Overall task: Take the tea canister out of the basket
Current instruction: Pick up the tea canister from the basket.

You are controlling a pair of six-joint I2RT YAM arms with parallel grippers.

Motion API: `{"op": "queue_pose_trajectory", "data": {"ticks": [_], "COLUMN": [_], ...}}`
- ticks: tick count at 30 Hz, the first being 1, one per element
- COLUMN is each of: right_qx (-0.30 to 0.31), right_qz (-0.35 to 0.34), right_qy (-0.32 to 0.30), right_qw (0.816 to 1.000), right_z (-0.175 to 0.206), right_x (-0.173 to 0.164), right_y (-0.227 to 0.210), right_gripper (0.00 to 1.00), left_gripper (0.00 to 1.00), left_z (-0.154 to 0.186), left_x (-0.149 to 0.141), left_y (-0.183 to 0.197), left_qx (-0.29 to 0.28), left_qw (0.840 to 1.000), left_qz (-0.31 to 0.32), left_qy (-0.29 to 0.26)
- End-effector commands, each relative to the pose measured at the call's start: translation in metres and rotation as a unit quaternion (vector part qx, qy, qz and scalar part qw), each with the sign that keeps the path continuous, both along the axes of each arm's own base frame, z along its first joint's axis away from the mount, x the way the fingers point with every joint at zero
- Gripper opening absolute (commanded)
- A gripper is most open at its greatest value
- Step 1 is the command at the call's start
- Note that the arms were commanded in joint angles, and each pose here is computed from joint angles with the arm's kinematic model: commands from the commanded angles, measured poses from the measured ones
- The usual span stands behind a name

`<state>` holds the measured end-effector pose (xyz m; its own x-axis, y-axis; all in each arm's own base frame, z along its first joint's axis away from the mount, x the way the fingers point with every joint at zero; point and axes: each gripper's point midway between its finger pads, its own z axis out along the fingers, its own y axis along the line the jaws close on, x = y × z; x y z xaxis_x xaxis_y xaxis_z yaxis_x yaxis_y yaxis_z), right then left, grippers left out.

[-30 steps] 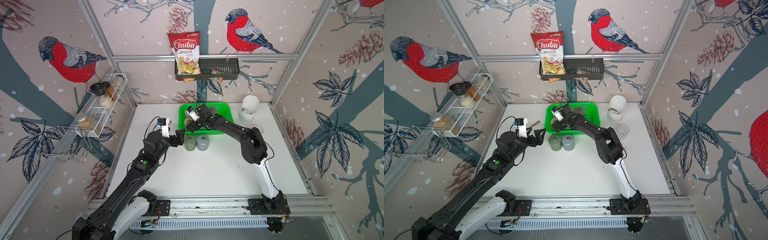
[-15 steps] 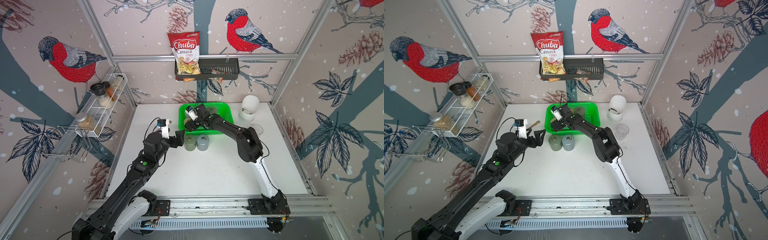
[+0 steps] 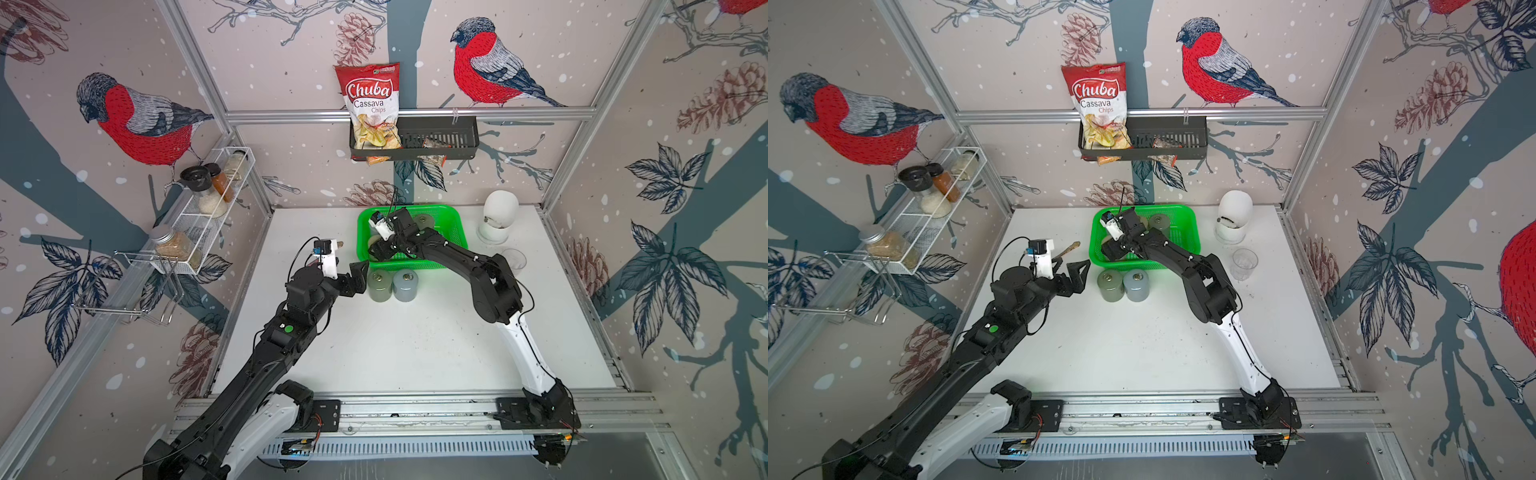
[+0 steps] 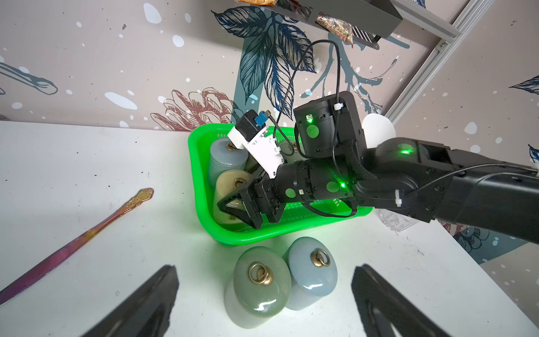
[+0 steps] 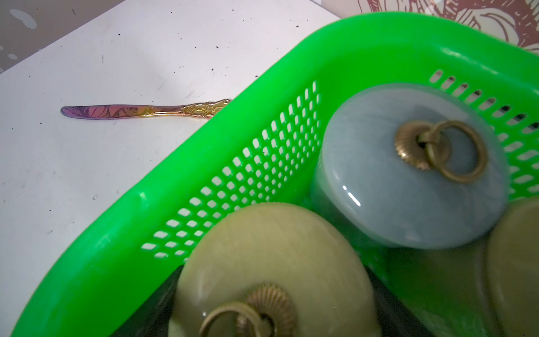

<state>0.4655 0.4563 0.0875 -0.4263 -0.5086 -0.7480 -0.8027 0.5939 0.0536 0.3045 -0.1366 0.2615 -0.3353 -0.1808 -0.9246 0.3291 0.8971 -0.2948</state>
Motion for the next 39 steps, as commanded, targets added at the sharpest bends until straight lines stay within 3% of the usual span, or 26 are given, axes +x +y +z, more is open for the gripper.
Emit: {"op": "queue_pose_trajectory", "data": {"ticks": [1,15,18,20,32,39], "right_qx": [-0.02,-0.036,-0.031,-0.028,-0.007,0.01], "right_qz": [-0.002,-0.008,-0.008,-0.007,-0.015,-0.014], "right_qy": [0.03,0.014,0.008,0.003,-0.034,-0.076], "right_qw": [0.999,0.999,0.999,1.0,0.999,0.997], "right_z": [-0.016,-0.01,0.0,0.006,0.052,0.112], "right_x": [-0.007,-0.008,-0.007,-0.008,-0.009,-0.027], "right_y": [-0.008,-0.012,-0.012,-0.011,-0.019,-0.031], "right_gripper": [0.72,0.34,0.18,0.0,0.0,0.0], "left_gripper": [0.97,0.97,0.97,0.97,0.97,0.97], "left_z": [0.002,0.002,0.004,0.006,0.01,0.017], "left_x": [0.001,0.001,0.002,0.003,0.003,0.001], "left_y": [0.002,0.002,0.001,0.0,0.002,-0.007], "left_qx": [0.005,0.006,0.004,0.003,0.008,0.009], "left_qw": [1.0,1.0,1.0,1.0,1.0,0.999], "left_qz": [0.004,0.004,0.002,0.0,0.005,-0.024], "left_qy": [-0.007,-0.008,-0.008,-0.009,-0.017,-0.028]}}
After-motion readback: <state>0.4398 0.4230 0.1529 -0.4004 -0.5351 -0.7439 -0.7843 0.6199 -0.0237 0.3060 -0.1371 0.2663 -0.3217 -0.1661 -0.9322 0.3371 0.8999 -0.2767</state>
